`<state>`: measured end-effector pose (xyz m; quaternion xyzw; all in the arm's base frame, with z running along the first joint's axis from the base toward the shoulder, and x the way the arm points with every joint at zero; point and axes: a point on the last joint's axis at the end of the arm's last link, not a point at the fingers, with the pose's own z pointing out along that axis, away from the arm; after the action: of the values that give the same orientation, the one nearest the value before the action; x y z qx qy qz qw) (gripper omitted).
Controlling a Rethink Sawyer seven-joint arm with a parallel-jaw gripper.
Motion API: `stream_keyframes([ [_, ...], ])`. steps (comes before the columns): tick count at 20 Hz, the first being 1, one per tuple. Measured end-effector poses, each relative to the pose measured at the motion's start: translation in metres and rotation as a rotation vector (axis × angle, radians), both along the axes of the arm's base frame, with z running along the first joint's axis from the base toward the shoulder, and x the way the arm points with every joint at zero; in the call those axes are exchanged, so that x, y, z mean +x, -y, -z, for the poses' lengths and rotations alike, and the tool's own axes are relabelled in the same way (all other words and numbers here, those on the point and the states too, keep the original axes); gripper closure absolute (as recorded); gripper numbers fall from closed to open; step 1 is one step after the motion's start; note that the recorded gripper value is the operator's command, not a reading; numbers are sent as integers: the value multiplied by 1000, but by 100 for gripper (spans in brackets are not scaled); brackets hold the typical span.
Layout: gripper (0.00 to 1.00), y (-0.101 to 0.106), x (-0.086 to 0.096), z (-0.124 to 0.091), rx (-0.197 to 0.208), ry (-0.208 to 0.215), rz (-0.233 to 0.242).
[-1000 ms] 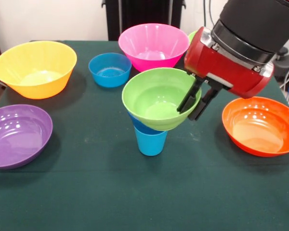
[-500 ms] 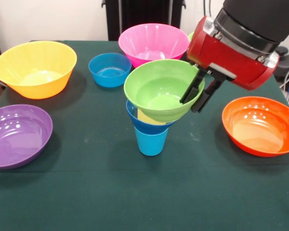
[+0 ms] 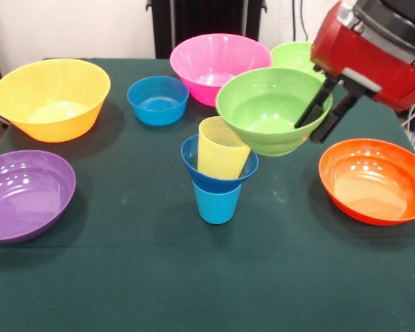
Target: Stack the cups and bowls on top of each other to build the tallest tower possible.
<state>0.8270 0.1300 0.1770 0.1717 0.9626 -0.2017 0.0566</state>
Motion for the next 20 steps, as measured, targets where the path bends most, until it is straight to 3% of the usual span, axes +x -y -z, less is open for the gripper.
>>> stream_keyframes([
  [8,100,-4,-21,-6,-35,-25,25],
  [13,100,13,-36,-10,-69,-40,38],
  [20,100,34,-45,-13,-95,-11,34],
])
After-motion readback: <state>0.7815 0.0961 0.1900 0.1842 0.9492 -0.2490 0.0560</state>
